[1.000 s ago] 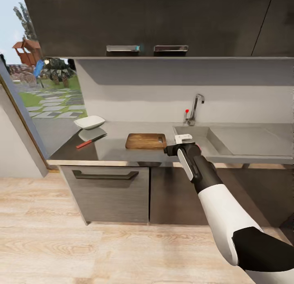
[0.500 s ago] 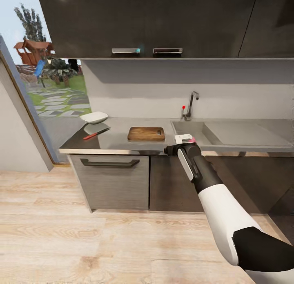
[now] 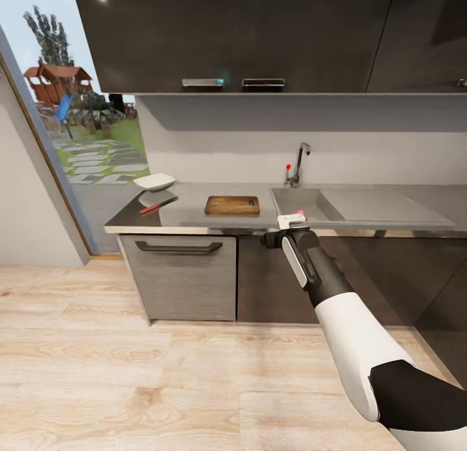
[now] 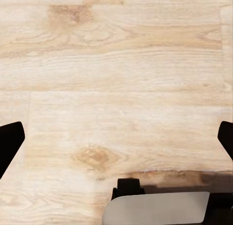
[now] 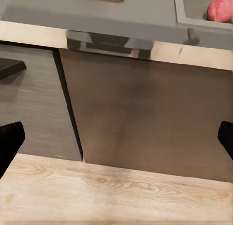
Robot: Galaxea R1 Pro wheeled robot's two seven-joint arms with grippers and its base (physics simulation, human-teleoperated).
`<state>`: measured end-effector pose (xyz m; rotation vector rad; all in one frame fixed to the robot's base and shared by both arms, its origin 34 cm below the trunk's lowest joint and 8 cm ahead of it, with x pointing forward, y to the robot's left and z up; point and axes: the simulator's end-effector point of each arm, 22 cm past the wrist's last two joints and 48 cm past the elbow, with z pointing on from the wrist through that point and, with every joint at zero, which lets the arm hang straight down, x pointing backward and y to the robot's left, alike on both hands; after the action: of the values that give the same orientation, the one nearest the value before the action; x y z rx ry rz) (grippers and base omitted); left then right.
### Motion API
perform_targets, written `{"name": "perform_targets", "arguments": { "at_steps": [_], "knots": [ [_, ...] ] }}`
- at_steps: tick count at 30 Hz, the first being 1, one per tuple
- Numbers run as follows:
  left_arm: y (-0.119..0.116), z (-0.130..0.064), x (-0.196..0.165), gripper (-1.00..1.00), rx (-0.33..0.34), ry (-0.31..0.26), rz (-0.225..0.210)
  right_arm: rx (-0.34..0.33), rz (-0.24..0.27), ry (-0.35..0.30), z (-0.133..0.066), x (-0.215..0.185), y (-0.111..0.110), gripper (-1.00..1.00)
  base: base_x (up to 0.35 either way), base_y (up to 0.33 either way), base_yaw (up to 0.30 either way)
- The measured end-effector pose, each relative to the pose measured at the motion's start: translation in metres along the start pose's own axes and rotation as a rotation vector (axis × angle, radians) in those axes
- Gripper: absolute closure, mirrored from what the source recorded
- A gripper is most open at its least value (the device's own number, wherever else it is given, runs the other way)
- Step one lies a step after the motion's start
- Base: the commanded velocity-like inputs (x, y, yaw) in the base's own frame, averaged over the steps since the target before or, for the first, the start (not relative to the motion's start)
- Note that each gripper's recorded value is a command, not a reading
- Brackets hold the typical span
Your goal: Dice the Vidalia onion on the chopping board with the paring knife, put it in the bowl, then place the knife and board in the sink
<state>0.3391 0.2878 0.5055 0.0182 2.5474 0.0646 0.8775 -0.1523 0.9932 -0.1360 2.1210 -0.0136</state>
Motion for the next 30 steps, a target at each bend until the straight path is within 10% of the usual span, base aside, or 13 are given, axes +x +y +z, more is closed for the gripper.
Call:
{"name": "perform_targets", "arguments": {
  "at_steps": [13,30],
  "knots": [
    [0.000,0.000,0.000,-1.00,0.000,0.000,0.000,0.007,0.005,0.003,0.023,0.026,-0.001,-1.00,-0.004,0.000,0.000],
    [-0.003,-0.002,0.008,-1.00,0.003,0.018,-0.001,0.017,0.007,0.128,0.078,0.231,-0.022,-1.00,0.000,0.000,0.000]
  ]
}}
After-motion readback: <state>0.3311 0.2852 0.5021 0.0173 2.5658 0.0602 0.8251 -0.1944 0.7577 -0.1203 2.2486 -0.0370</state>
